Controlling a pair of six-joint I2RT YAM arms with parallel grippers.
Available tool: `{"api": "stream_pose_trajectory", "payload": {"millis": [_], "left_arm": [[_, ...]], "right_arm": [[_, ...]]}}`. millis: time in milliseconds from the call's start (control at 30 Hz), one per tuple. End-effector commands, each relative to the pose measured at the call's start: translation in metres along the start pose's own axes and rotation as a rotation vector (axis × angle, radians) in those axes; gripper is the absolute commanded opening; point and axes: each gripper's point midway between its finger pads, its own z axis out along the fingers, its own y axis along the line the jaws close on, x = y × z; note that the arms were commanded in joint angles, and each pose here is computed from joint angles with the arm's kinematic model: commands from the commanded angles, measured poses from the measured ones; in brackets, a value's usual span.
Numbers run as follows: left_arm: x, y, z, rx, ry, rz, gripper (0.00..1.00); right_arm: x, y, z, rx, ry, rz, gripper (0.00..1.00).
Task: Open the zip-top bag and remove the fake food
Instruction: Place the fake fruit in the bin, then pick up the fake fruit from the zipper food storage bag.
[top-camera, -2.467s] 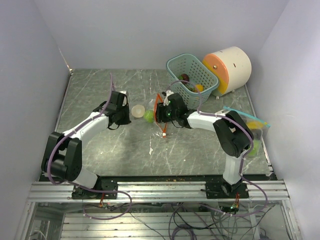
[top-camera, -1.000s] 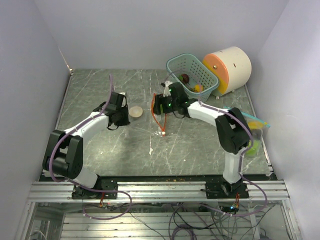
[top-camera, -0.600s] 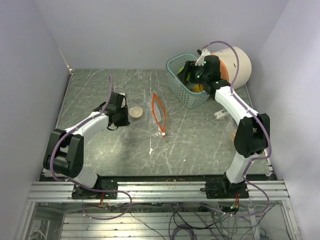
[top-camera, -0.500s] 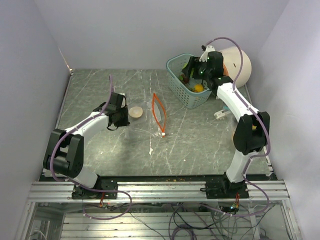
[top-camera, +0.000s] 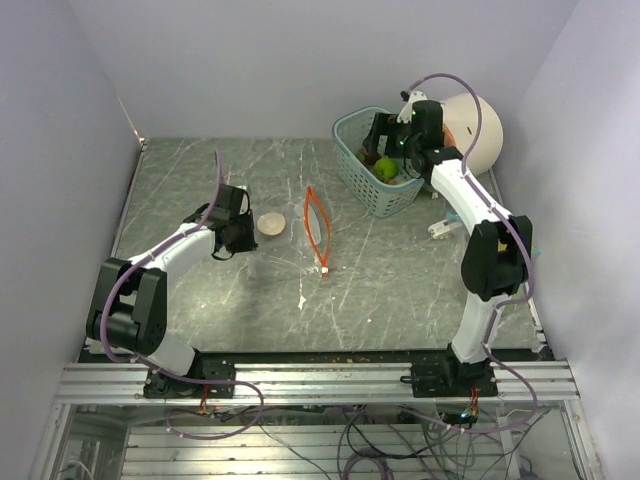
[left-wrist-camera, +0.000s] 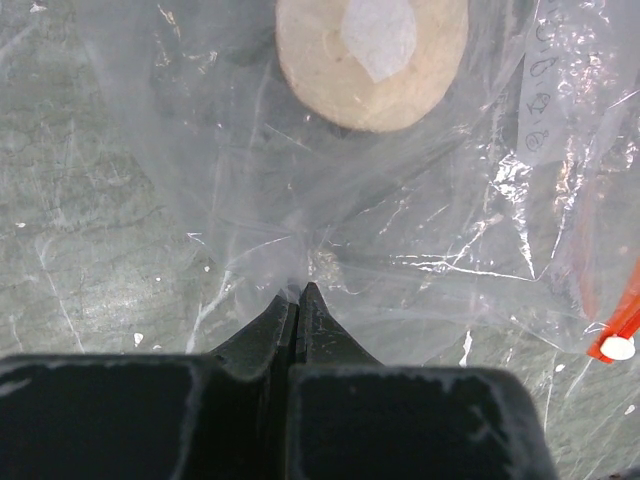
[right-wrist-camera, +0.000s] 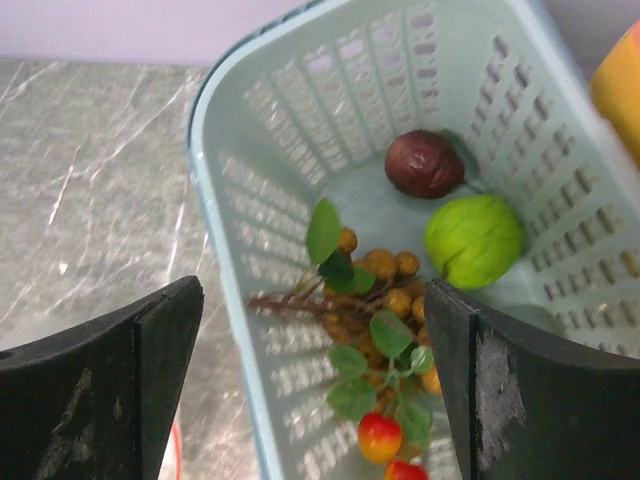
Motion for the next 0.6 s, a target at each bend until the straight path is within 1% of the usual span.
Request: {"api": "stream_pose_trajectory", "payload": {"millis": [0, 100, 233, 300, 400, 567], "left_arm": [[-0.002, -0.001, -0.001, 0.024, -0.007, -0.019, 0.07], [-0.003, -0.001, -0.001, 0.019, -0.011, -0.023, 0.07], [-0.005, 0.002, -0.003, 0.006, -0.021, -0.026, 0.07], [-0.004, 0.002, -0.002, 0.005, -0.021, -0.030, 0.07], [-0.002, 0.002, -0.001, 0.009, -0.013, -0.034, 0.07], [0.000, 0.001, 0.000, 0.014, -0.005, -0.037, 0.07]], "right_arm": [[-0.005, 0.044, -0.027, -0.112, -0.035, -0.014, 0.90], [0.026, 0.073, -0.037, -0.146, 0.039, -0.047, 0.87], [0.067, 0.111, -0.052, -0.166, 0.105, -0.122, 0.85], [0.091, 0.117, -0.056, -0.171, 0.147, -0.120, 0.83], [0.125, 0.137, -0.065, -0.220, 0.196, -0.084, 0.77], [0.173, 0.146, -0.067, -0.256, 0.285, -0.037, 0.63]]}}
